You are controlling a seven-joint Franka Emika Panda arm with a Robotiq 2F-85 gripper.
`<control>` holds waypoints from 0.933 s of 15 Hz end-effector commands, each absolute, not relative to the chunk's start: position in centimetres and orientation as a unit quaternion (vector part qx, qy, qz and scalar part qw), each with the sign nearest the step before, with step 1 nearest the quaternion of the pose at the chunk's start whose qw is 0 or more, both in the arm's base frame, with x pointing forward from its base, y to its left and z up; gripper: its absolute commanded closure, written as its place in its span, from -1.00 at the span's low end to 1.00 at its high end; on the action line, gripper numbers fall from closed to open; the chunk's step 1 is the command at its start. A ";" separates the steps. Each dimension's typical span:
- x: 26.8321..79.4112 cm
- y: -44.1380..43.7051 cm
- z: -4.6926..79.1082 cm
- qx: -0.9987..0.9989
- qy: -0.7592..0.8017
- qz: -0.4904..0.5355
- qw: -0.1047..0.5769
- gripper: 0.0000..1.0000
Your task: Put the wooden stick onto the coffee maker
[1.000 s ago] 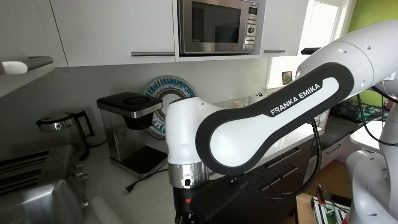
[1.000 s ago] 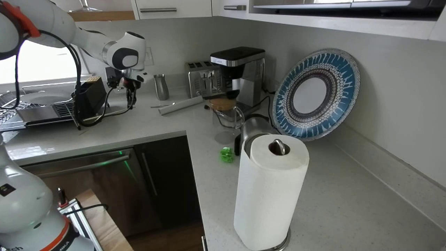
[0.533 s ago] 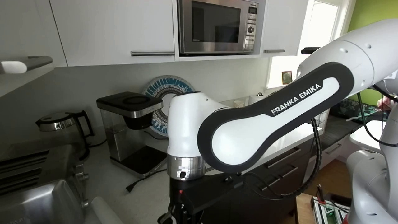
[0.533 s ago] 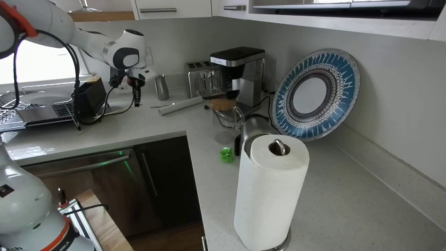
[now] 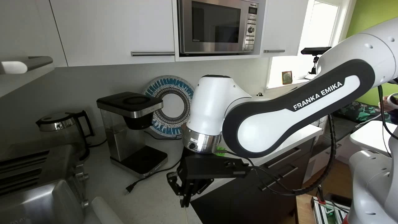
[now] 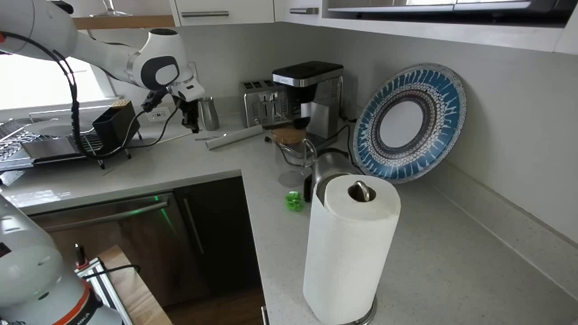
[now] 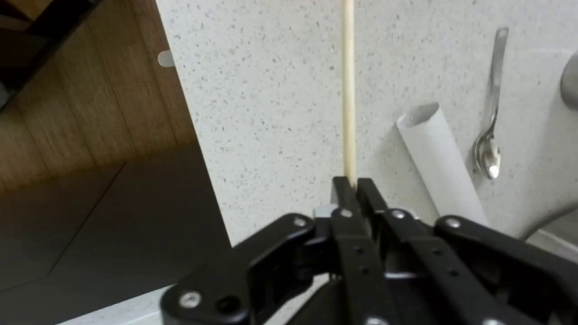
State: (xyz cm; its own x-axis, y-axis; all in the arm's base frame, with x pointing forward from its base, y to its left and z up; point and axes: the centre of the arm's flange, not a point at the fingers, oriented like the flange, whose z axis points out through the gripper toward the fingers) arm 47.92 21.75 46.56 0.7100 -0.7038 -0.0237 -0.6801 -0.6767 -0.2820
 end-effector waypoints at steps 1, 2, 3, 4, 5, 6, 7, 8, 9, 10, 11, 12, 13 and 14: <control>47.8 21.3 46.7 -0.904 0.400 -0.053 0.140 0.96; 47.7 21.1 46.8 -0.902 0.404 -0.056 0.141 0.85; 47.7 21.1 46.9 -0.902 0.403 -0.057 0.142 0.85; 47.8 21.2 47.0 -0.902 0.403 -0.057 0.142 0.85; 48.1 21.6 46.6 -0.900 0.408 -0.057 0.144 0.96; 48.5 21.6 46.7 -0.891 0.421 -0.063 0.158 0.96; 48.7 21.1 47.0 -0.876 0.446 -0.080 0.164 0.96; 48.9 20.3 47.5 -0.859 0.471 -0.100 0.172 0.96; 49.1 19.6 47.8 -0.846 0.489 -0.112 0.180 0.96; 49.4 18.6 48.1 -0.832 0.508 -0.125 0.183 0.96; 49.9 17.8 48.0 -0.818 0.527 -0.137 0.186 0.96; 50.3 16.8 47.9 -0.803 0.546 -0.148 0.186 0.96; 50.6 15.7 47.6 -0.789 0.565 -0.157 0.184 0.96; 50.8 14.7 47.4 -0.772 0.585 -0.164 0.186 0.96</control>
